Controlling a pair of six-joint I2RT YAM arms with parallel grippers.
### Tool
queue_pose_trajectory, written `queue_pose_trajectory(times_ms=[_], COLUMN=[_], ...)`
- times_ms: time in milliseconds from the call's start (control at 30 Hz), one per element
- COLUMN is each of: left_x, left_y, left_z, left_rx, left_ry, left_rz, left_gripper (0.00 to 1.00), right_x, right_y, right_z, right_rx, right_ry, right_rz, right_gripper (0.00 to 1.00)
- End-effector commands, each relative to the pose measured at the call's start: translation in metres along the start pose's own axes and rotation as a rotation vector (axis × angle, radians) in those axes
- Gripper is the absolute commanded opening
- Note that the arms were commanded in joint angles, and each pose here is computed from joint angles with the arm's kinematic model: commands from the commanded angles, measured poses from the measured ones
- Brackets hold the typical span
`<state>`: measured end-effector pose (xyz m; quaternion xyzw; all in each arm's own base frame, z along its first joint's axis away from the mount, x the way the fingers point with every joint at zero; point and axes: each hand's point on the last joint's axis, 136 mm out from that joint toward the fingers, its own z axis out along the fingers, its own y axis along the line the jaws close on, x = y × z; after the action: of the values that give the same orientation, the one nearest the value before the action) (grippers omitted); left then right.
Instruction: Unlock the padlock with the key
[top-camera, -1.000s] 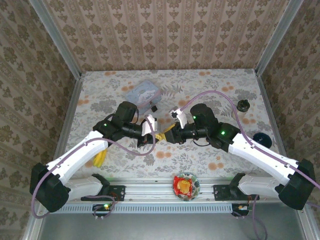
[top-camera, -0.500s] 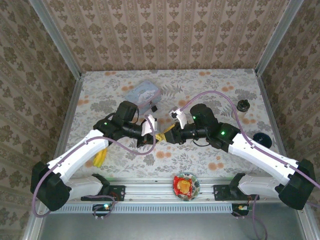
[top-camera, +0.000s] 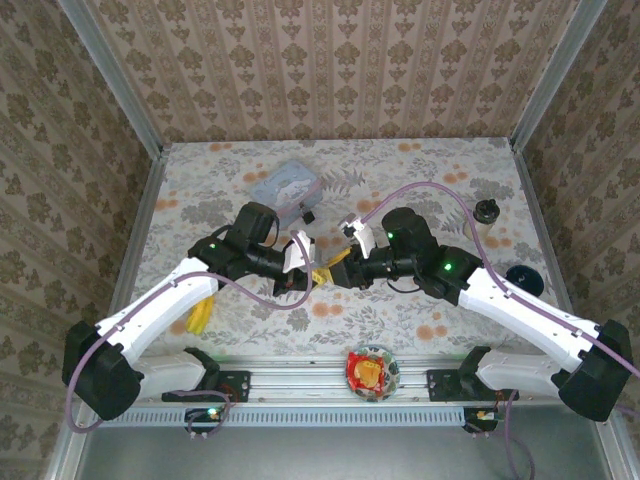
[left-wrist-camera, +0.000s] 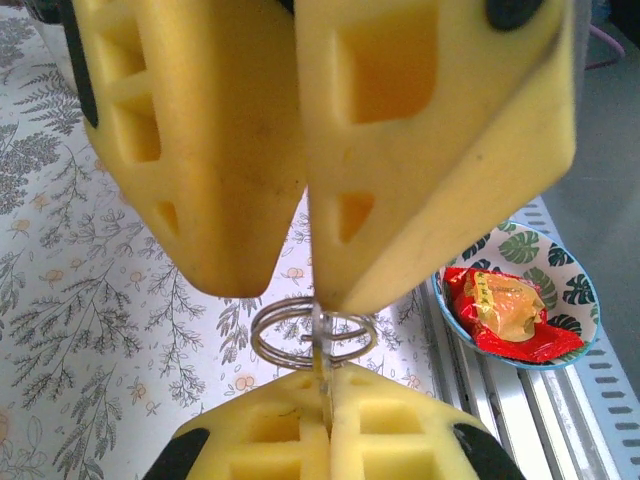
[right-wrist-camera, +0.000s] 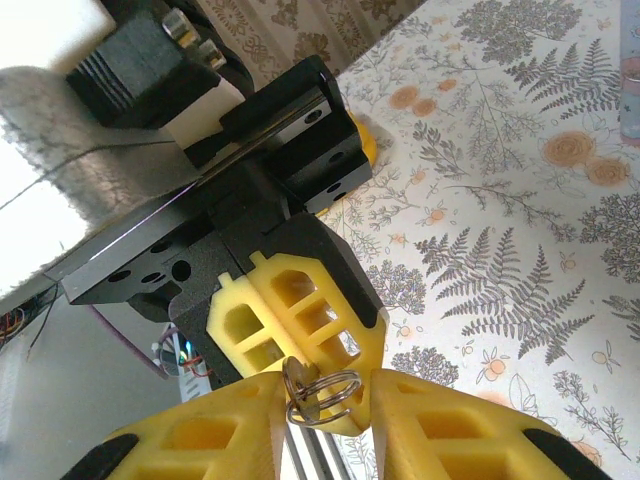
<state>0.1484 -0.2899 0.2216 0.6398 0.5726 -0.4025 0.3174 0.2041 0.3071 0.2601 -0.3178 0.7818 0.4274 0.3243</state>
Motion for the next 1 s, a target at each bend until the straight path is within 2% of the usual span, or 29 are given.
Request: queue_pose_trajectory(times_ms=[0,500,767,800,867,967], left_x=[-0.011,-0.011,-0.013,-0.015,-0.021,-0.032], left_y=[-0.007,-0.009,-0.002,-0.002,-0.001,0.001], left_z=[-0.002,-0.001,-0.002,-0.003,-0.007,-0.014], left_rx=[0.043,0.047,0.002,-0.007,-0.029,-0.078], left_ry=[-0.025,-0.025,-0.031,-0.04,-0.073,-0.133], left_rz=[0.03,0.037,0.039,0.038,0.04,0.044], left_gripper=[0.0,0.0,0.0,0.09,0.33,0.46], right_x=[-0.009,-0.001,0.0,-0.001,-0.004,-0.012], right_y=[0.015,0.018,0.009,0.006,-0.004,-0.013], right_z=[-0.006,0.006,0.002,0.0,-0.005,-0.014], right_rx=[-0.044,-0.086,-0.027,-0.006,0.053,0.095], right_ry=[-0.008,0.034,0.008,-0.005,-0.044,-0.121], right_rz=[-0.04,-0.037,-0.047,-0.049,-0.042,-0.01], right_gripper=[0.29,0.21,0.0,0.0,0.0,0.0])
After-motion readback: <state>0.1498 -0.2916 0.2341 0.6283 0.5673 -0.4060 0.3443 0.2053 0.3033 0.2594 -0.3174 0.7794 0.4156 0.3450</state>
